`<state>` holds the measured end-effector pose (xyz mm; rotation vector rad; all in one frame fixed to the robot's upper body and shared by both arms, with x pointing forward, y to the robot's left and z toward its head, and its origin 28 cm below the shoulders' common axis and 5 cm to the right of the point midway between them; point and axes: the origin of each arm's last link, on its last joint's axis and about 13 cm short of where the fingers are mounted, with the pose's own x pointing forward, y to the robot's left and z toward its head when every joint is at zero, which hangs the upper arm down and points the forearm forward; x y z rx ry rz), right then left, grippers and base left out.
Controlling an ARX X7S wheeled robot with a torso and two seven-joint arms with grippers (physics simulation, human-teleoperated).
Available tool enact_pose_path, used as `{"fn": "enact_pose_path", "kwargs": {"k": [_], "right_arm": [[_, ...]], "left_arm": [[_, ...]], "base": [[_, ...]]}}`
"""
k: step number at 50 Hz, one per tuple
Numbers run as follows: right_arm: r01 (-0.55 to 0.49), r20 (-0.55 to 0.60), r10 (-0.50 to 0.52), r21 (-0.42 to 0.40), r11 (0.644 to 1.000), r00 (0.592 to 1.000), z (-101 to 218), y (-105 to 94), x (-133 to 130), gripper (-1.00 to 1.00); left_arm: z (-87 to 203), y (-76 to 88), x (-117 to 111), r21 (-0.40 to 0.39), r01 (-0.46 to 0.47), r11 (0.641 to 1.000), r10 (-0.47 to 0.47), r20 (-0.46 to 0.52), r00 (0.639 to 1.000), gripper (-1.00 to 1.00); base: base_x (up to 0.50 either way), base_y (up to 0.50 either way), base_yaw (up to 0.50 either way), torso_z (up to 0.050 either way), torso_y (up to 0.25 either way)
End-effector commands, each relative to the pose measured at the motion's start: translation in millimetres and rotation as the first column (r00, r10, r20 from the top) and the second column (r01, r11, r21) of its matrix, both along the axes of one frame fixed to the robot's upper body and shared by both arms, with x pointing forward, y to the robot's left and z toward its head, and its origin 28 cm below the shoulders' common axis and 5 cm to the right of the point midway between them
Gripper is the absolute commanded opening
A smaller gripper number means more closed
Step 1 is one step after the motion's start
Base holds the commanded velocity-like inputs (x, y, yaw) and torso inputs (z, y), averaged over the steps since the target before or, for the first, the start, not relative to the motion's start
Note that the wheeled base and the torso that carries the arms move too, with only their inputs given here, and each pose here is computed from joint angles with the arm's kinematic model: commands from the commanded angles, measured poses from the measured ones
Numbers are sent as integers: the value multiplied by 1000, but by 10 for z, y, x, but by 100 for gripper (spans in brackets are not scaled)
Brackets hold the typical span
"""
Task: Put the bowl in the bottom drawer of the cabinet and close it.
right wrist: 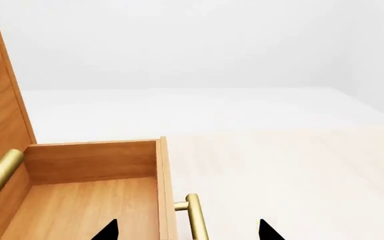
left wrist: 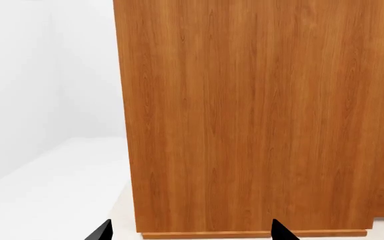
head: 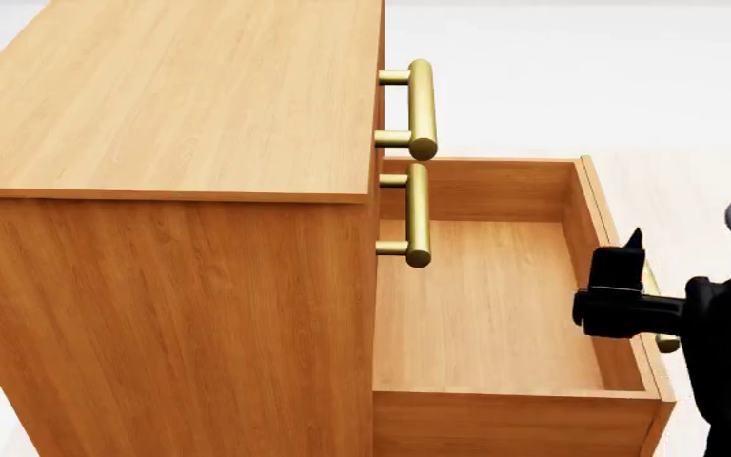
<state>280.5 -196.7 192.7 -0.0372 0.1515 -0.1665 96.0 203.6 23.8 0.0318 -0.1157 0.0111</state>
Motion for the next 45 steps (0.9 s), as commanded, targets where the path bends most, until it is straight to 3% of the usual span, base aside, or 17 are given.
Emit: {"fn": "enact_pose_path", "kwargs": {"k": [1,5,8,22,33,45], "right_arm": [[110,83,-109,-18,994,991,124,-122,-59,100],[133,93,-130,-18,991,987,113,-156,-67,100],[164,101,-162,-12,986,982,112,-201,-87,100],[273,123,-272,16,962,954,114,-363,-149,100],[396,122,-399,47,917,909,79,-525,-152,100],[537,107,-541,67,841,834,29,-715,-204,100]], "left_arm": [[1,1,-1,8,2,1000,-3,4,1000,100],[-3,-4,-4,25,7,1000,-7,-14,1000,100],[18,3,-6,-31,3,1000,-3,4,1000,100],[-100,4,9,-1,9,1000,-9,-3,1000,100],[-128,-1,34,-1,8,1000,-8,-1,1000,100],[-137,-13,36,2,8,1000,-8,-2,1000,100]], "base": [[0,0,0,0,0],[0,0,0,0,0],[0,0,0,0,0],[0,0,0,0,0],[0,0,0,0,0],[0,0,0,0,0]]}}
